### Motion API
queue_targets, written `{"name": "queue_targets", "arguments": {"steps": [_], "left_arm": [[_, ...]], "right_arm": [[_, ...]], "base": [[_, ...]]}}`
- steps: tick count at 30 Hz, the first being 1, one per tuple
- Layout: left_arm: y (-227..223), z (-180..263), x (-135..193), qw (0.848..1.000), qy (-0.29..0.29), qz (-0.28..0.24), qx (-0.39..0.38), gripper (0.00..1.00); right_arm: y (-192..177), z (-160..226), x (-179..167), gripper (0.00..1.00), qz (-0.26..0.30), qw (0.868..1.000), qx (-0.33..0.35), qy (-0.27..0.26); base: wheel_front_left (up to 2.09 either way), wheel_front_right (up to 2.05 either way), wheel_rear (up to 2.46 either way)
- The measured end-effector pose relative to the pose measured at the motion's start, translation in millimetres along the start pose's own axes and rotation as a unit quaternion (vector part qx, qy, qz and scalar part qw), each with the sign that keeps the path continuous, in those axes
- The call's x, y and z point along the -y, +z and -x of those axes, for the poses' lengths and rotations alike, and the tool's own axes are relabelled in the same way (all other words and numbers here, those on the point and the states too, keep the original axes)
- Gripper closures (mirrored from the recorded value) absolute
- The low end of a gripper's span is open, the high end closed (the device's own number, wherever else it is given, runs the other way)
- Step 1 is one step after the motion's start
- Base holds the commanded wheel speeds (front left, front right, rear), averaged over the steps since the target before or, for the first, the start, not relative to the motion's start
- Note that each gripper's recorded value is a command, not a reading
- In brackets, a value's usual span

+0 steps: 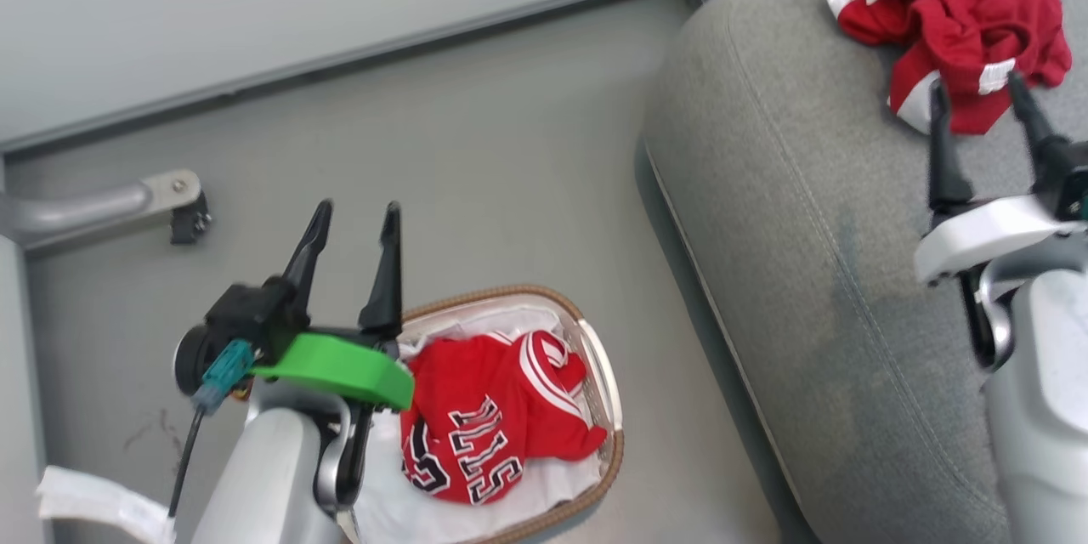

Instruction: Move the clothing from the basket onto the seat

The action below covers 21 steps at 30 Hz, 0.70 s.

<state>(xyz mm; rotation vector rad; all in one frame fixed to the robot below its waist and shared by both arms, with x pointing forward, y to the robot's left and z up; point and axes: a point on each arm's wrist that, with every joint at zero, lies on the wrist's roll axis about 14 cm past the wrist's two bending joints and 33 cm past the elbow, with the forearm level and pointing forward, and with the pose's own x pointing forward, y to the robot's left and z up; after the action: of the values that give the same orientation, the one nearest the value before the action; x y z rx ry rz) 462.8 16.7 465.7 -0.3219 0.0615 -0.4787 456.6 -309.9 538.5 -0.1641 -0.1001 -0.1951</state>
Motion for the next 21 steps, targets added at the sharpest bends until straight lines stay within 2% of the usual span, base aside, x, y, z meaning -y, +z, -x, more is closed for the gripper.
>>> {"name": "queue_targets", "arguments": {"steps": [9,21], "left_arm": [[26,60,-36,0.995,0.096,-0.011,0.027,0.00],[17,129,-65,0.984,0.179,-0.008,0.016,0.00]], "right_arm": [[19,38,-55,0.00,-0.090,0.995,0.022,0.044],[7,77,-106,0.00,-0.129,0.986,0.001,0.104]], "base": [[0.00,0.00,0.00],[0.00,0.00,0.00]]}}
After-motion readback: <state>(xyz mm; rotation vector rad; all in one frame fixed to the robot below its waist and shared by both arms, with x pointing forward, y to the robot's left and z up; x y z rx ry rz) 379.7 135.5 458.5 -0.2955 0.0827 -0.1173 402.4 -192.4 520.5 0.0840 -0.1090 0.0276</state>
